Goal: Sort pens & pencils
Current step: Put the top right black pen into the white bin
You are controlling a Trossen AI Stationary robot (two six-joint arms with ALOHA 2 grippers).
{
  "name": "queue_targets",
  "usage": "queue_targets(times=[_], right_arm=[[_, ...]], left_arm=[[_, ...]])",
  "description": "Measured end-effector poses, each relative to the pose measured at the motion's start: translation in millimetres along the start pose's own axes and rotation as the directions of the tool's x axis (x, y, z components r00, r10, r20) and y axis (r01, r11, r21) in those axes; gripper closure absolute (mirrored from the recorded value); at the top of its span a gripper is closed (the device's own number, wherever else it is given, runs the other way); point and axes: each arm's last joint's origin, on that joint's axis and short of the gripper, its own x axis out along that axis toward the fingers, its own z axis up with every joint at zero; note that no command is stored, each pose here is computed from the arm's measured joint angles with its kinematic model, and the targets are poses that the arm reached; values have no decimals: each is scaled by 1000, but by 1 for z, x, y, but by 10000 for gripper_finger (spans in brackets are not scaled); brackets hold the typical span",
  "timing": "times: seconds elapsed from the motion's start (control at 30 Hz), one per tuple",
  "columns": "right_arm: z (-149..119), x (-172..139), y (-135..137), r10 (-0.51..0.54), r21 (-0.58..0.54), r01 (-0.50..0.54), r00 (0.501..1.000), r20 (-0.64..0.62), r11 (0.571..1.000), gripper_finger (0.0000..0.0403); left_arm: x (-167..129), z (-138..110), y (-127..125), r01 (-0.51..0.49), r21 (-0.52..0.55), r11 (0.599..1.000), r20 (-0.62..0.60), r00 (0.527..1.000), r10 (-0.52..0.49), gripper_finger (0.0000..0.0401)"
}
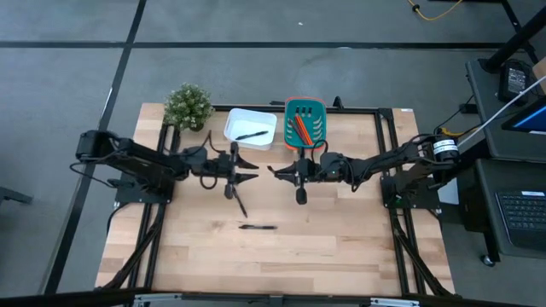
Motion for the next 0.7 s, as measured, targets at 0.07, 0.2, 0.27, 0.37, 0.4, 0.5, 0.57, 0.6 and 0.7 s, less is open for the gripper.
queue_targets(times=[0.07,0.2,0.27,0.37,0.4,0.5,0.57,0.6,0.7], right_arm=[[0,0,0,9,-2,-9,1000,0,1000,378],[0,0,1,27,-17,-27,1000,-4,1000,378],[-1,0,1,28,-18,-28,1000,-11,999,378],[-2,0,1,28,-19,-28,999,-16,999,378],[-2,0,1,30,-21,-30,999,-20,999,381],[-2,0,1,46,-24,-47,999,-23,999,402],[-2,0,1,48,-24,-49,999,-24,999,401],[-3,0,1,48,-24,-49,998,-26,998,401],[-3,0,1,48,-28,-49,999,-26,998,401]], left_arm=[[9,0,2,1,9,1000,-11,1000,-1,289],[28,-1,9,23,9,1000,-26,999,-23,289],[38,0,12,40,9,999,-24,999,-39,289],[48,0,16,50,8,999,-29,998,-49,289],[51,0,17,58,10,998,-29,998,-58,289],[56,2,17,85,13,996,-22,996,-85,289],[58,3,17,92,14,996,-18,996,-92,289],[58,4,17,92,15,996,-15,996,-92,289],[58,4,17,91,14,996,-17,996,-91,289]])
